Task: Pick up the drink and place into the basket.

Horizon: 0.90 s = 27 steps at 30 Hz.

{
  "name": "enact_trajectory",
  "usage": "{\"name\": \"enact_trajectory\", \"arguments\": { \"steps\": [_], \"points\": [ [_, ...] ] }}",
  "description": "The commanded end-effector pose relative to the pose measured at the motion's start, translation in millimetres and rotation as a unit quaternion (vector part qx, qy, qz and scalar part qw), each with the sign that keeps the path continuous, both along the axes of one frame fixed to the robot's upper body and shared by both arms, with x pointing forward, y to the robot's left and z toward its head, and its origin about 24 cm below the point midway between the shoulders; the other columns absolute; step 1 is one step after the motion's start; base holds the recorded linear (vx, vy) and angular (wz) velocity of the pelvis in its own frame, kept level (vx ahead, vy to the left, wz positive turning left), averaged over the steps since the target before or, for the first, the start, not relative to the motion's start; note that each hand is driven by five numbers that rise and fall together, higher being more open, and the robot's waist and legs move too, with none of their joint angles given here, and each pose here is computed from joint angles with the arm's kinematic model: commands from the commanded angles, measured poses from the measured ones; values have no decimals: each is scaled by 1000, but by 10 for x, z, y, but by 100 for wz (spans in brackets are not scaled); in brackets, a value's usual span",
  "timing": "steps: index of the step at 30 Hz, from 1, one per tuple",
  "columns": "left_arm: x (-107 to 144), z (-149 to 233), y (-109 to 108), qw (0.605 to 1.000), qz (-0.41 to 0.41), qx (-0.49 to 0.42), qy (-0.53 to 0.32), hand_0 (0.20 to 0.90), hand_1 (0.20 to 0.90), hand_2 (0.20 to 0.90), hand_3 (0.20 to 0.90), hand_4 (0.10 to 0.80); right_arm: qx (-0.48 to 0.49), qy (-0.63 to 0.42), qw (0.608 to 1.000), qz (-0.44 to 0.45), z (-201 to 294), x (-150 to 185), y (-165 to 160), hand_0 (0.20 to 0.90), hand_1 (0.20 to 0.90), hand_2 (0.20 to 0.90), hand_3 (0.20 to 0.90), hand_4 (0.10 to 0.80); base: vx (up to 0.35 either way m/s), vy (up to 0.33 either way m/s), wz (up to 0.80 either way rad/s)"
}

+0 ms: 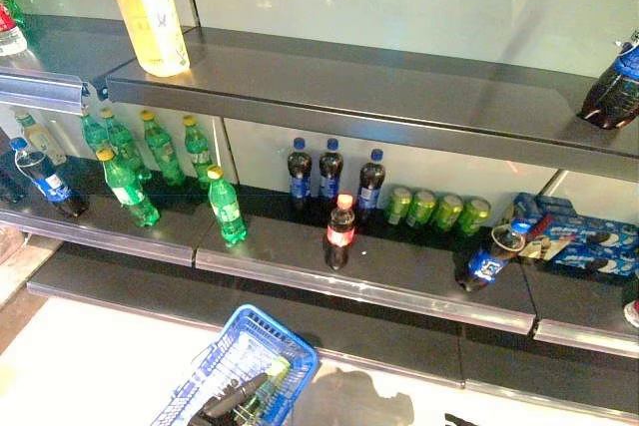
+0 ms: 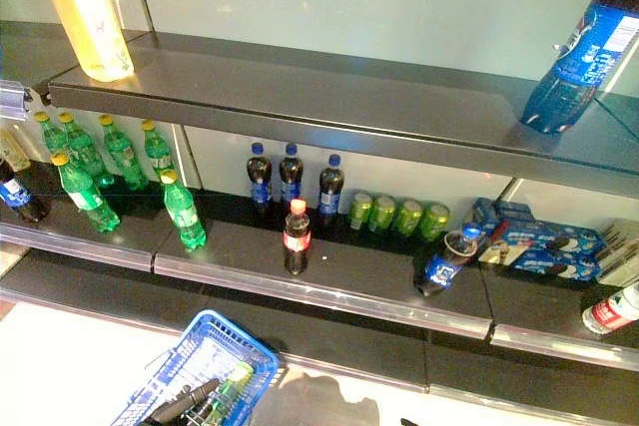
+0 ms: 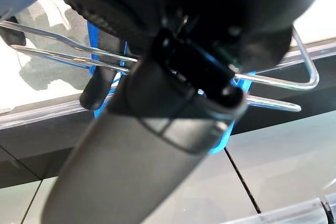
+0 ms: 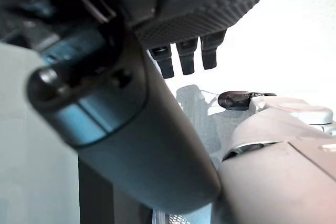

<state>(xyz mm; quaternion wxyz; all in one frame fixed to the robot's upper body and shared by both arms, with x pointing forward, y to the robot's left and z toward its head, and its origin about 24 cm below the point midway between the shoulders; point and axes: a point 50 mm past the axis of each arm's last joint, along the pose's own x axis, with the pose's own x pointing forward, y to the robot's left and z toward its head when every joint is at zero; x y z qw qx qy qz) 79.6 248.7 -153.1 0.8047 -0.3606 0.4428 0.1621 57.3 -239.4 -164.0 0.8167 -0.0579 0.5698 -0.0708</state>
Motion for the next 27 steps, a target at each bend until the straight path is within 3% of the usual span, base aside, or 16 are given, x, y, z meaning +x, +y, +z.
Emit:
{"name": "enact_trajectory", "arguments": {
  "steps": [1,27],
  "points": [
    [328,97,-86,995,-45,-22,-88,300,300,300,200,100,-27,-39,999,4,100,241,-211,900,900,900,900,800,0,0,0],
    [332,103,-106,994,-59,-36,-90,300,300,300,200,100,-21,-42,999,9,93,242,-177,900,900,900,900,800,0,0,0]
  ]
}}
